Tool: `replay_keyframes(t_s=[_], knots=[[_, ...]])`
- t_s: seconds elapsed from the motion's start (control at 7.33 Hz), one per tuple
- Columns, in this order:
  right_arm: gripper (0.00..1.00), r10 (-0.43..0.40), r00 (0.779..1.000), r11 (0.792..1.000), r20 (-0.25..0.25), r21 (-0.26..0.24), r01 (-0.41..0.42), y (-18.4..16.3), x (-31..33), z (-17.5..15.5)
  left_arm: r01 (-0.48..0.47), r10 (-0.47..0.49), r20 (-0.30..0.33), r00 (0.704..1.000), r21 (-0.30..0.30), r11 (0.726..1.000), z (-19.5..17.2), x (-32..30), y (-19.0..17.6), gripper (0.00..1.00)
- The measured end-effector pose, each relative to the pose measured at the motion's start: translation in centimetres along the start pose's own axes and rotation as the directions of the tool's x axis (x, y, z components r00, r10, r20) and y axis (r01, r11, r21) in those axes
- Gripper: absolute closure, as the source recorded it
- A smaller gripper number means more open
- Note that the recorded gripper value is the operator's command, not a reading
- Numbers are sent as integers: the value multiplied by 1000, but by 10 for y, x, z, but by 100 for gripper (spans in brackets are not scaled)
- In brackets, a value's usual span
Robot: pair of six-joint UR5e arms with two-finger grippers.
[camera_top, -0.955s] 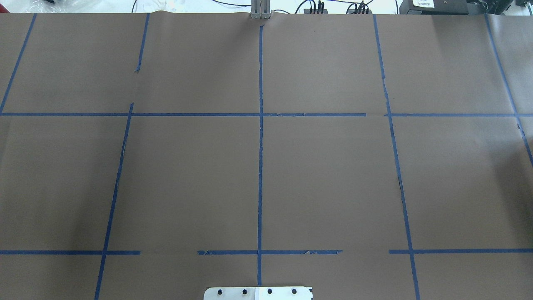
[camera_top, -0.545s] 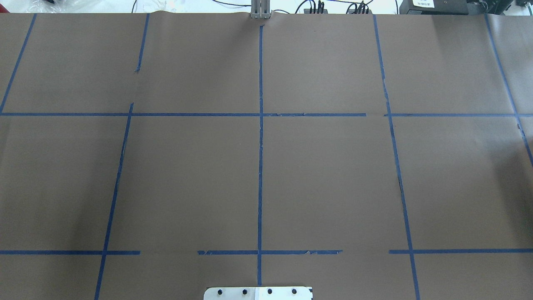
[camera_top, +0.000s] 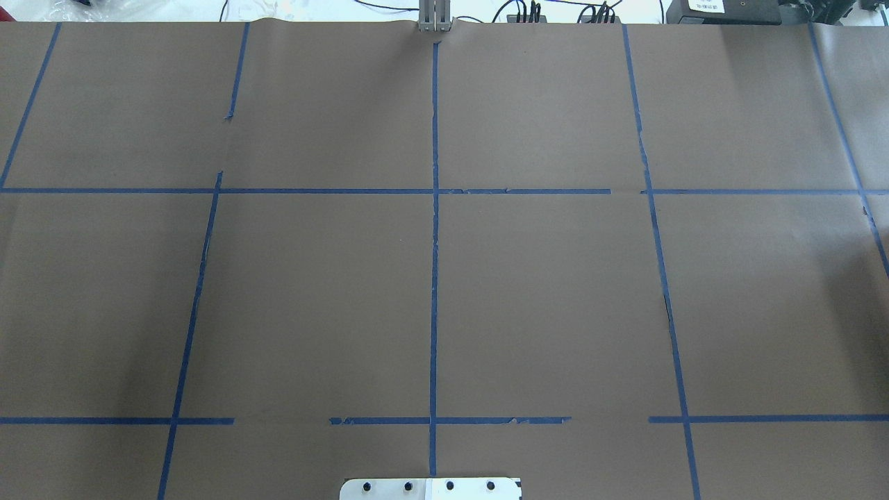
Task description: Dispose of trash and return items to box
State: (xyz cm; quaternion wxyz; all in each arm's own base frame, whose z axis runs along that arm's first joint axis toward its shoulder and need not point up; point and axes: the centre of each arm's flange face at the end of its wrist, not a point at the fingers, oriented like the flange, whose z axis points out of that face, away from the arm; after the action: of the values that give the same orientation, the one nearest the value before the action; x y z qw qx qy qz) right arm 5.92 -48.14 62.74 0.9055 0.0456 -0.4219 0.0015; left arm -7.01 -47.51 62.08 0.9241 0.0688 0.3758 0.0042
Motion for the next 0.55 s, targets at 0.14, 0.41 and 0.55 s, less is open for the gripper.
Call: replay_keyframes(t_s=[0.14, 0.41, 0.55], knots=[[0, 0, 1000, 1000, 0, 0, 0, 0, 0, 0, -1, 1, -1, 1000, 1, 1000, -1, 1, -1, 0], [0, 1, 1000, 1000, 0, -1, -1, 0, 0, 0, -2, 2, -2, 1000, 3, 1000, -1, 1, -1, 0], [0, 2, 1000, 1000, 0, -1, -2, 0, 1, 1, -2, 2, -2, 1000, 3, 1000, -1, 1, -1, 0]])
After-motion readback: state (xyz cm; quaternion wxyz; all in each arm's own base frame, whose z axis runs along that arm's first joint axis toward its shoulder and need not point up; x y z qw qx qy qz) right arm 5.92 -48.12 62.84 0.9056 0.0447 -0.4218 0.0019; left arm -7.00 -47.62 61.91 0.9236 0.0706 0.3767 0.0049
